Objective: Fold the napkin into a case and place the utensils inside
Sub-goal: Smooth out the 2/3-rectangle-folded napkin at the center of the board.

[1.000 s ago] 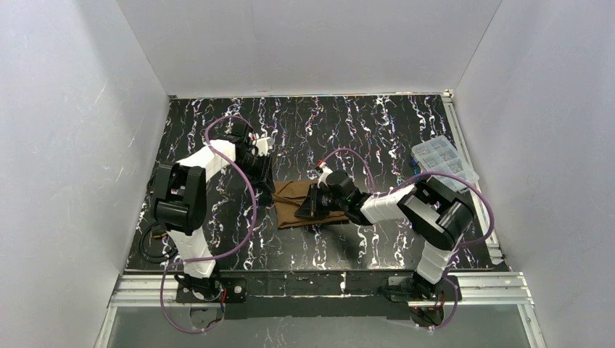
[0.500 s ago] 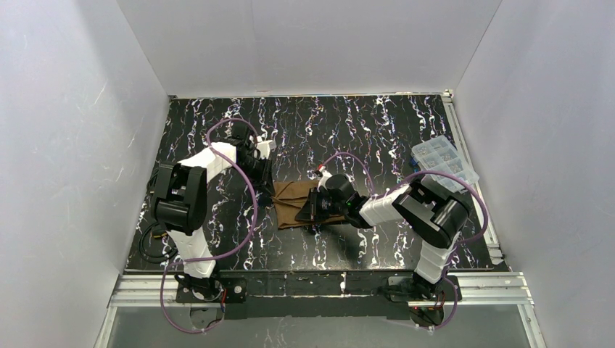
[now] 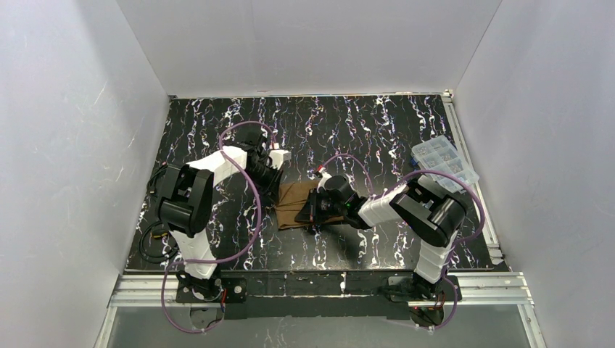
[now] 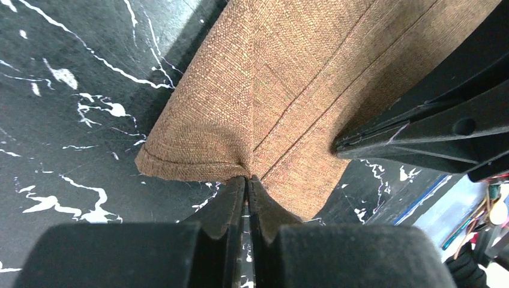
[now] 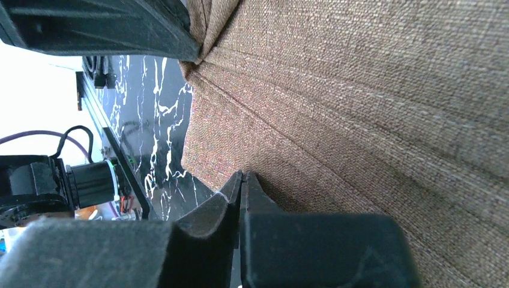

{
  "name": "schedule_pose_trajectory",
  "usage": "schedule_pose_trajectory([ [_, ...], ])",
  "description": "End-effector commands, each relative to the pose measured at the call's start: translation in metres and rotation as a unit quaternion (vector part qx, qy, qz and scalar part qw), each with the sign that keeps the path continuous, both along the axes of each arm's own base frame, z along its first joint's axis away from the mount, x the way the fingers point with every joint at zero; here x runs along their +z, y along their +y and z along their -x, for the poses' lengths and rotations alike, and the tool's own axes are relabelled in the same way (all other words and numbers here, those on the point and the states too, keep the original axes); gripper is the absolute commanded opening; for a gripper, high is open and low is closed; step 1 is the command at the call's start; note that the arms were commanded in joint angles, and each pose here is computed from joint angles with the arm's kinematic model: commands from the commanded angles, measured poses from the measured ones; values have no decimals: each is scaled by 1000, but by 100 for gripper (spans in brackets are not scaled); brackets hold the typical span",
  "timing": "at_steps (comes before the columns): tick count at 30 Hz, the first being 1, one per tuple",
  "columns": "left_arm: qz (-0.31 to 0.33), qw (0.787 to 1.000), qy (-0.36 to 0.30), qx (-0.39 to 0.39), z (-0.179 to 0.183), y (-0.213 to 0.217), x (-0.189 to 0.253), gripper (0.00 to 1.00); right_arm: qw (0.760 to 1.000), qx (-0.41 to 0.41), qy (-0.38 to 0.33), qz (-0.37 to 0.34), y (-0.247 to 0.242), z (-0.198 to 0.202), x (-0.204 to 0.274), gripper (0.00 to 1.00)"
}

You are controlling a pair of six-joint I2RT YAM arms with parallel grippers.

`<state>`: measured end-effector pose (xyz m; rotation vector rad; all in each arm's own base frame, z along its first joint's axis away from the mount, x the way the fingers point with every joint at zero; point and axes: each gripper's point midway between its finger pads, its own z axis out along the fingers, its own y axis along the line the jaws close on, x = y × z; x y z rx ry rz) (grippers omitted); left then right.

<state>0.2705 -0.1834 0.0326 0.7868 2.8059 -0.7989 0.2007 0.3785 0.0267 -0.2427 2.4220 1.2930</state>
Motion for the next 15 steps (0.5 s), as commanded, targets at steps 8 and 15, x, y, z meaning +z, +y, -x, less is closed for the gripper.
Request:
schedule_pose_trajectory([
  [8,-13,998,25,-61,35,11,-10,2,1000,-18,18,17,-1,1,-20,9],
  [15,-8,998,9,-59,32,9,-10,3,999,12,17,-29,19,-2,19,12],
])
